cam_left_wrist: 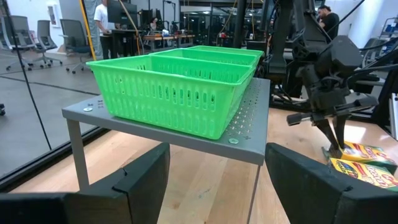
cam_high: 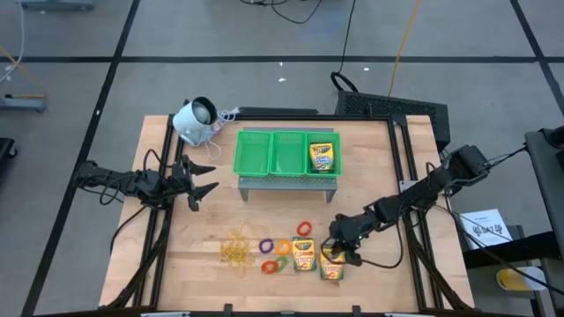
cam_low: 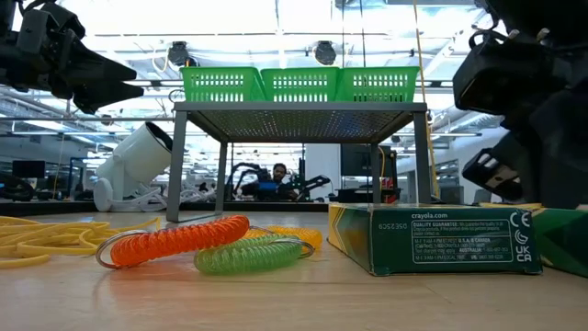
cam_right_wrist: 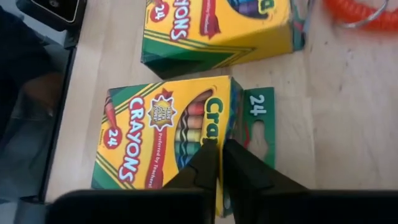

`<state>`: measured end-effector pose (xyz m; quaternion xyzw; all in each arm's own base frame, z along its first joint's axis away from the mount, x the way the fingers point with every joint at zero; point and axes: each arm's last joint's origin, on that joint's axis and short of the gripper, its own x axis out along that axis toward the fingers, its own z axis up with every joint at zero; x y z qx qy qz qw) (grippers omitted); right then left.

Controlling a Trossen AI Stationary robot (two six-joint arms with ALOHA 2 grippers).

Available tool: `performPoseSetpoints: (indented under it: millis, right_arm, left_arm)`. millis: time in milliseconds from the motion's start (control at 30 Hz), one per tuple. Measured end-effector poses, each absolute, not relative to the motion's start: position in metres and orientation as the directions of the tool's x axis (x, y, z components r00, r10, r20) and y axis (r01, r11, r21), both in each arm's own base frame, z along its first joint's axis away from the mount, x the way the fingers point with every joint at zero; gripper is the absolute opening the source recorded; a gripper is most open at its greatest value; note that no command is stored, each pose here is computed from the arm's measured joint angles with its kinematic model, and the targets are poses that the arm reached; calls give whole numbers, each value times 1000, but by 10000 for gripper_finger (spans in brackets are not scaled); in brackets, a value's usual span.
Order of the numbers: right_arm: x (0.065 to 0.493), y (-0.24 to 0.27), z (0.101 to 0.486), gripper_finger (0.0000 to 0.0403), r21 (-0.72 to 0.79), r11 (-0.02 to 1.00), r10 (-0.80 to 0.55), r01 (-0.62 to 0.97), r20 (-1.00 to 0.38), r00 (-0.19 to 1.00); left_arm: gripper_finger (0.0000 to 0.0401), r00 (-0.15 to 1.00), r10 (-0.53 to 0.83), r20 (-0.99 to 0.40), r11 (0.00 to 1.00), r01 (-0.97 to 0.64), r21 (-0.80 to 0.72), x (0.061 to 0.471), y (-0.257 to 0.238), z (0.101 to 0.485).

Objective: Pick & Place Office Desk Supplies
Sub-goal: Stack the right yellow crayon box on the yellow crayon box in the right green basket

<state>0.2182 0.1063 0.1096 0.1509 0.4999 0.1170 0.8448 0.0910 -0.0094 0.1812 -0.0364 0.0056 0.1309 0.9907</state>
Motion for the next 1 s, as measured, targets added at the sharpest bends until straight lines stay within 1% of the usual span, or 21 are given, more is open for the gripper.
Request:
performPoseSetpoints:
  millis: [167,300,433,567,767,1000]
  right_arm:
    - [220,105,110,2,306,950,293,-61,-808,511]
    - [224,105,113,1,247,966,245,-77,-777,580]
    - [226,104,121,0,205,973,225,-107,-737,637]
    - [223,101,137,0,159,980,195,-118,-689,698]
    - [219,98,167,1,103,985,175,-142,-573,800]
    - [213,93,190,1,48,988,152,-148,-476,866]
  left_arm:
    - [271,966,259,-21,963,-260,-71,91,-9,181]
    - [271,966,259,-21,963,-260,-71,91,-9,181]
    - [271,966,259,-21,963,-260,-70,91,-9,181]
    - [271,966,259,-21,963,-260,-71,91,-9,181]
    - [271,966,259,-19,963,-260,-71,91,-9,181]
    - [271,966,259,-20,963,-260,-71,91,-9,181]
